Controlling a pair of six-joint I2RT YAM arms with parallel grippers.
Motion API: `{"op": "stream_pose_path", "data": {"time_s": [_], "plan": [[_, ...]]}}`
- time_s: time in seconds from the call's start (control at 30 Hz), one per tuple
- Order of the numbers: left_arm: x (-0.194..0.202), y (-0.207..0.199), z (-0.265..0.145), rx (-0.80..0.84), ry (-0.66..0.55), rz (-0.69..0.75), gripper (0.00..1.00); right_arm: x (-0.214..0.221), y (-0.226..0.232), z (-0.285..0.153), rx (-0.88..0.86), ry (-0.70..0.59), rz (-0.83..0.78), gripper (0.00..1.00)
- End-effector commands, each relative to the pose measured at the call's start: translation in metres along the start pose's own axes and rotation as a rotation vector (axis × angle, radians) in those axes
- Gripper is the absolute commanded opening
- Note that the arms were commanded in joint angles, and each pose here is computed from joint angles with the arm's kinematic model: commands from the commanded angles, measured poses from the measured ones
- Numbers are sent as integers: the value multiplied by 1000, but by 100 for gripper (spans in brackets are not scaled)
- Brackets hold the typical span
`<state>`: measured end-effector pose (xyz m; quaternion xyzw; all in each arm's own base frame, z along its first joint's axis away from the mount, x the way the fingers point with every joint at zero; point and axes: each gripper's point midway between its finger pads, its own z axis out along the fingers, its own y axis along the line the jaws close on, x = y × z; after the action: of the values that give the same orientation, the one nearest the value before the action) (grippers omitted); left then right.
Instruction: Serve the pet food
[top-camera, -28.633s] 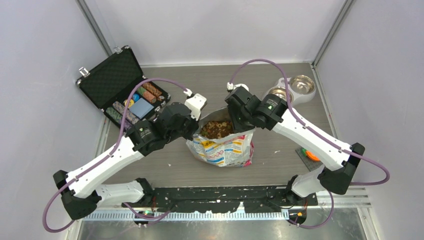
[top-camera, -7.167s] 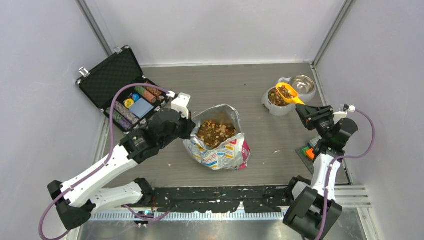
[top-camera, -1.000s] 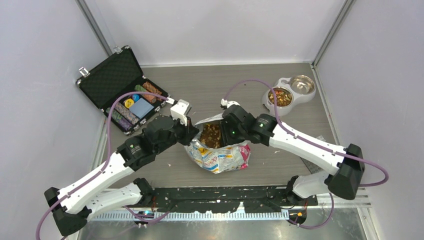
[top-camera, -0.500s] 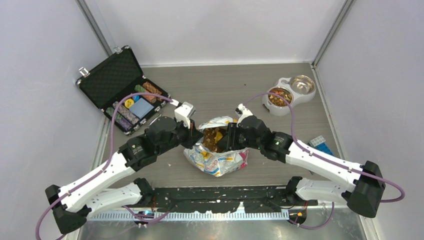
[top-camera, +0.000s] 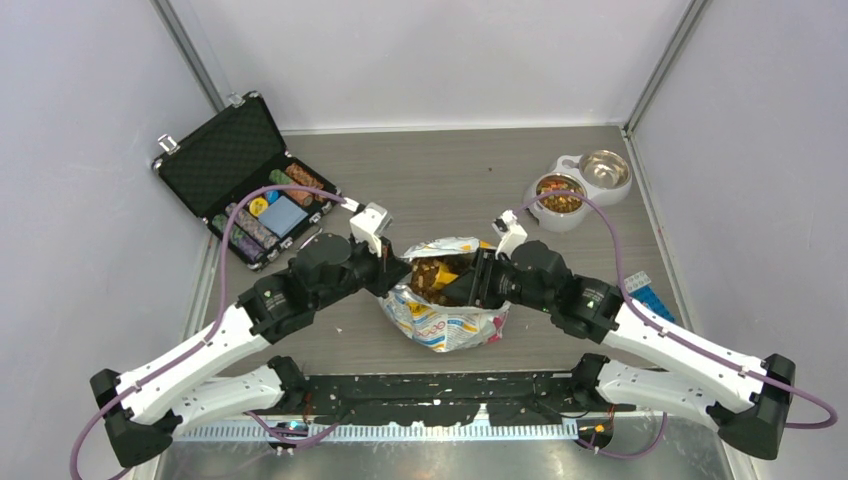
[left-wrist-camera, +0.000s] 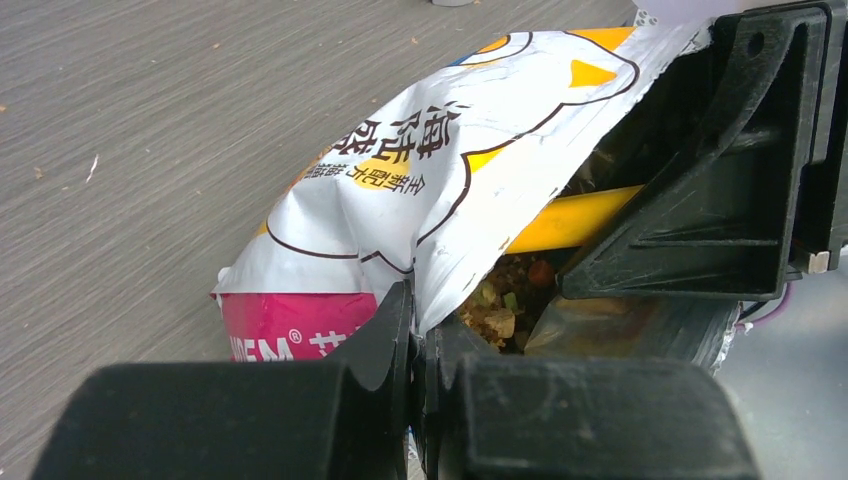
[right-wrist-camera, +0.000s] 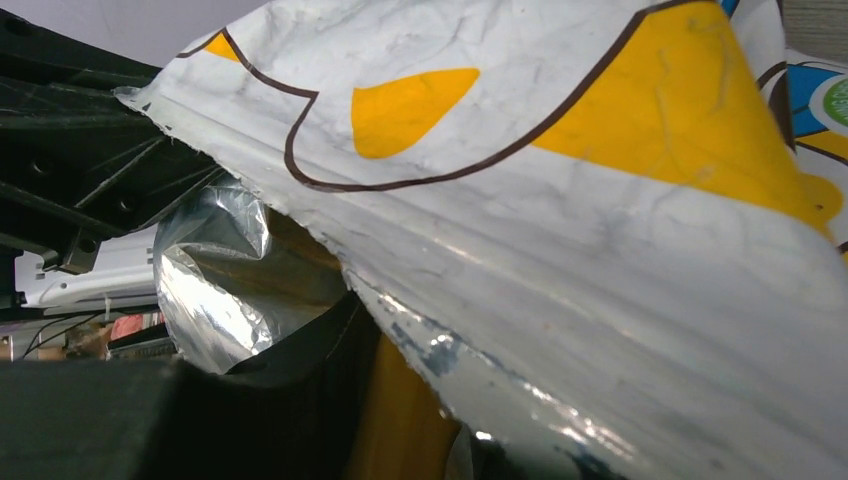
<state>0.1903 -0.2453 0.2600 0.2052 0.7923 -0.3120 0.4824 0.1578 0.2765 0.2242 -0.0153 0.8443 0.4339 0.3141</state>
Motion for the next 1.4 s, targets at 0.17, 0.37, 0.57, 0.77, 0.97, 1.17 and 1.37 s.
{"op": "stream_pose_path", "data": {"time_s": [0.17,0.37,0.57,0.77,0.97,1.17,1.37], "plan": [[-22,4,-3,-34,-75,-19,0,-78,57,-30,-104,-252,66,5],[-20,-4,2,-25,-53,-16,0,-86,86,-15,-138,-195,18,5],[-20,-1,4,-62,-48,-5,0,-84,93,-11,-76,-163,-31,5],[-21,-2,1,-60,-53,-4,0,-89,86,-30,-21,-192,-43,5],[-22,-2,-2,-53,-60,-5,0,-91,67,-49,39,-236,-30,5],[-20,-3,-1,-50,-52,-3,0,-85,55,-58,74,-225,-31,5],[-20,-3,-1,-52,-53,-3,0,-79,49,-62,67,-213,-21,5]]}}
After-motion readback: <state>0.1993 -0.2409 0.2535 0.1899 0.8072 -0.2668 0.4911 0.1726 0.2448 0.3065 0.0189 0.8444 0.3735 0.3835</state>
